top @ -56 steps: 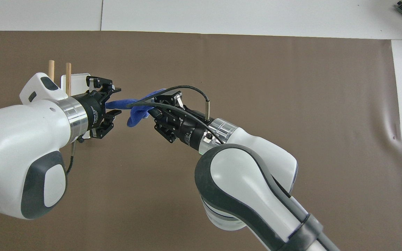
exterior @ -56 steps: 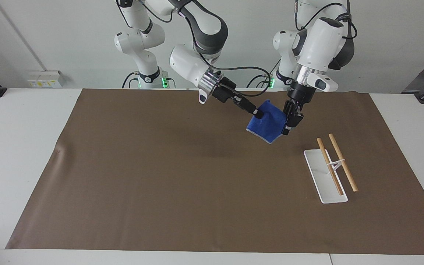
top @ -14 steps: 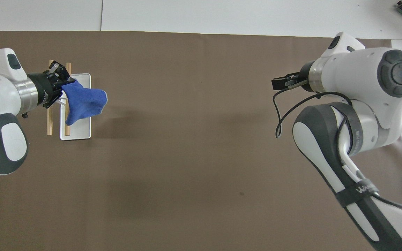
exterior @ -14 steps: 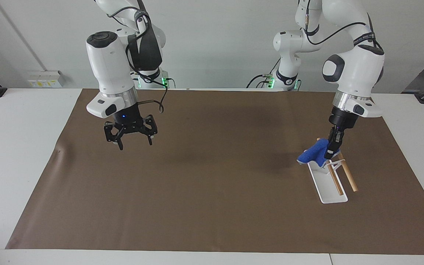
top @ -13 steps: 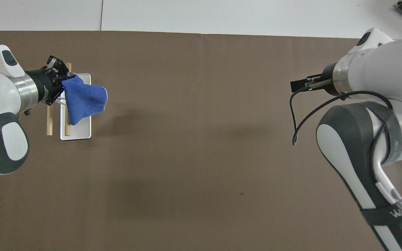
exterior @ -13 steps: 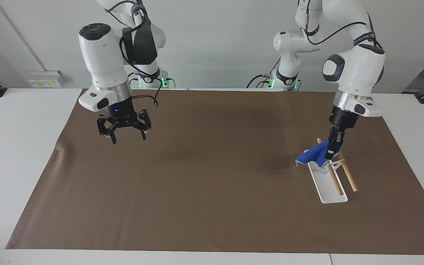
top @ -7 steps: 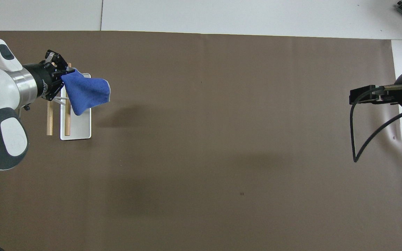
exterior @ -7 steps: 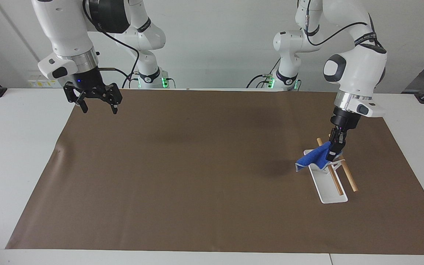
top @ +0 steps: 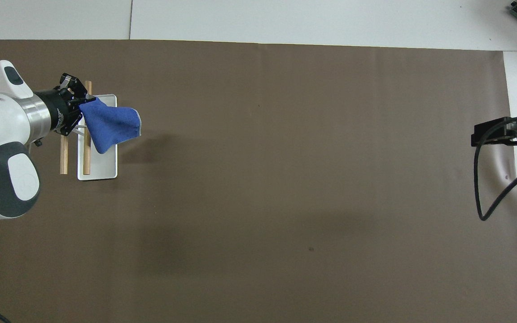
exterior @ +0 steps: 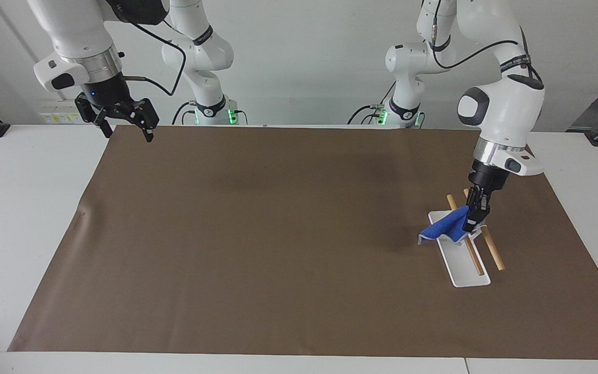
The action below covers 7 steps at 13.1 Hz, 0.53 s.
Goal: Right arm passes towel to left arm to hang
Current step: 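Lower the towel onto the dowels while the right gripper withdraws, then drape the towel over the dowels and open the left gripper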
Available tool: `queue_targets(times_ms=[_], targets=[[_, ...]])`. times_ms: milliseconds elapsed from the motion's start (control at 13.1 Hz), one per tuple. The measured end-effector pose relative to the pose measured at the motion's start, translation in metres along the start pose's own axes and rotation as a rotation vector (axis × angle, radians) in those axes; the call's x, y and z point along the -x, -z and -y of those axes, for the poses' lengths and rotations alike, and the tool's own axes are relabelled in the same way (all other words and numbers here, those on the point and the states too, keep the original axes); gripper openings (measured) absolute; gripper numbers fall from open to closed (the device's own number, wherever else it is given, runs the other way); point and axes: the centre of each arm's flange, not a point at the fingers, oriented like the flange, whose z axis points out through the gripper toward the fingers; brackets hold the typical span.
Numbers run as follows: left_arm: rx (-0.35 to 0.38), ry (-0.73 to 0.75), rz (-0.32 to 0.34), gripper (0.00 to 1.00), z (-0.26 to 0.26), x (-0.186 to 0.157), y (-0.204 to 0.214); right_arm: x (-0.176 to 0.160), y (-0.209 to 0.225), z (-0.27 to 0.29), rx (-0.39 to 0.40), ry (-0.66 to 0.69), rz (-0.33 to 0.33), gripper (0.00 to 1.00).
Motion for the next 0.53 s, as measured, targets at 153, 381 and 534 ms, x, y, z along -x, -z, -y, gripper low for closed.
queue_targets(times_ms=[153, 381, 534], targets=[[0.011, -0.014, -0.035, 0.02, 0.007, -0.024, 0.003, 0.0, 0.0, 0.0, -0.001, -0.001, -0.001, 1.0], [0.002, -0.117, -0.078, 0.02, 0.022, -0.061, 0.009, 0.001, -0.002, 0.003, -0.001, 0.004, 0.002, 1.0], [-0.003, -0.138, -0.091, 0.02, 0.027, -0.073, 0.011, 0.001, -0.002, 0.003, -0.001, 0.005, 0.005, 1.0]])
